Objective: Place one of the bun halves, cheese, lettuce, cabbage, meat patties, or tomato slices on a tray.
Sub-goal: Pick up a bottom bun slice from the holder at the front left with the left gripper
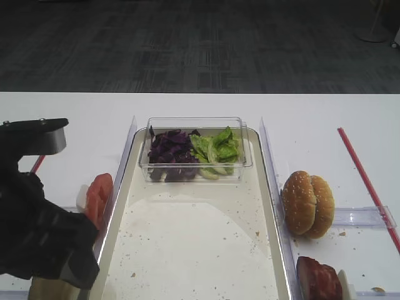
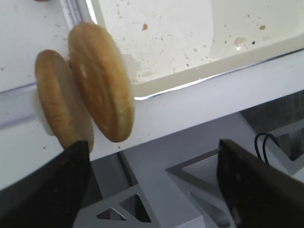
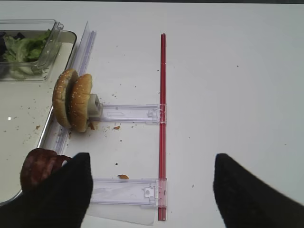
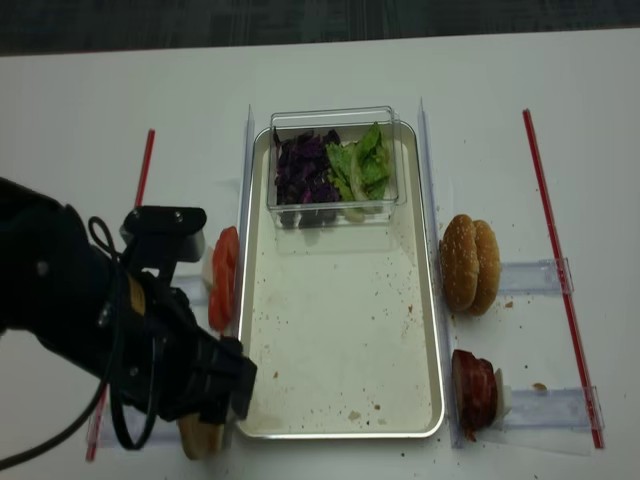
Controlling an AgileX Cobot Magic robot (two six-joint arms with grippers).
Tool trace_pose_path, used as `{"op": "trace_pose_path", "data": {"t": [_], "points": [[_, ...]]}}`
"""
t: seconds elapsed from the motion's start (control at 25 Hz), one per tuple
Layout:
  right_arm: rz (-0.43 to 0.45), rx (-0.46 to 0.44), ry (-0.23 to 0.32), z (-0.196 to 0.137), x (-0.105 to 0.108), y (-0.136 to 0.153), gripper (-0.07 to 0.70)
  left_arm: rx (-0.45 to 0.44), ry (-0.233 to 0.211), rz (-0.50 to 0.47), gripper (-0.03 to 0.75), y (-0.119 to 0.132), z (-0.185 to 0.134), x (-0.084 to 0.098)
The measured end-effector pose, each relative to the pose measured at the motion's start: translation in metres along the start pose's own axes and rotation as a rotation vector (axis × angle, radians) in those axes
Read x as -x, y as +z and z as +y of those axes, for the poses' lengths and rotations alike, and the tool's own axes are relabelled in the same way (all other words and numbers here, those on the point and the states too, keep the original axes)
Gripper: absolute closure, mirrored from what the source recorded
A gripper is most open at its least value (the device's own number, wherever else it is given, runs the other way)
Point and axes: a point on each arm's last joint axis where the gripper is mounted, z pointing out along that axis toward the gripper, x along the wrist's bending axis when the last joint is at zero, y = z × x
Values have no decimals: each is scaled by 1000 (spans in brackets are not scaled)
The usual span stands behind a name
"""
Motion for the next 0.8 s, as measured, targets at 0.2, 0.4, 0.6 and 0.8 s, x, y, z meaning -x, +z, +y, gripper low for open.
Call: {"op": "trace_pose_path", "data": {"t": [0.2,0.4,0.6,0.8], "points": [[0,0,0,0,0,0,79,-7,3,-3,207,1,-3,6],[0,0,0,0,0,0,79,-11,-3,8,224,5,0,5],[0,0,0,0,0,0,79,-79,-19,40,243,25,10,5],[0,0,0,0,0,0,79,-97,-29,56,244,39,19,6]]}}
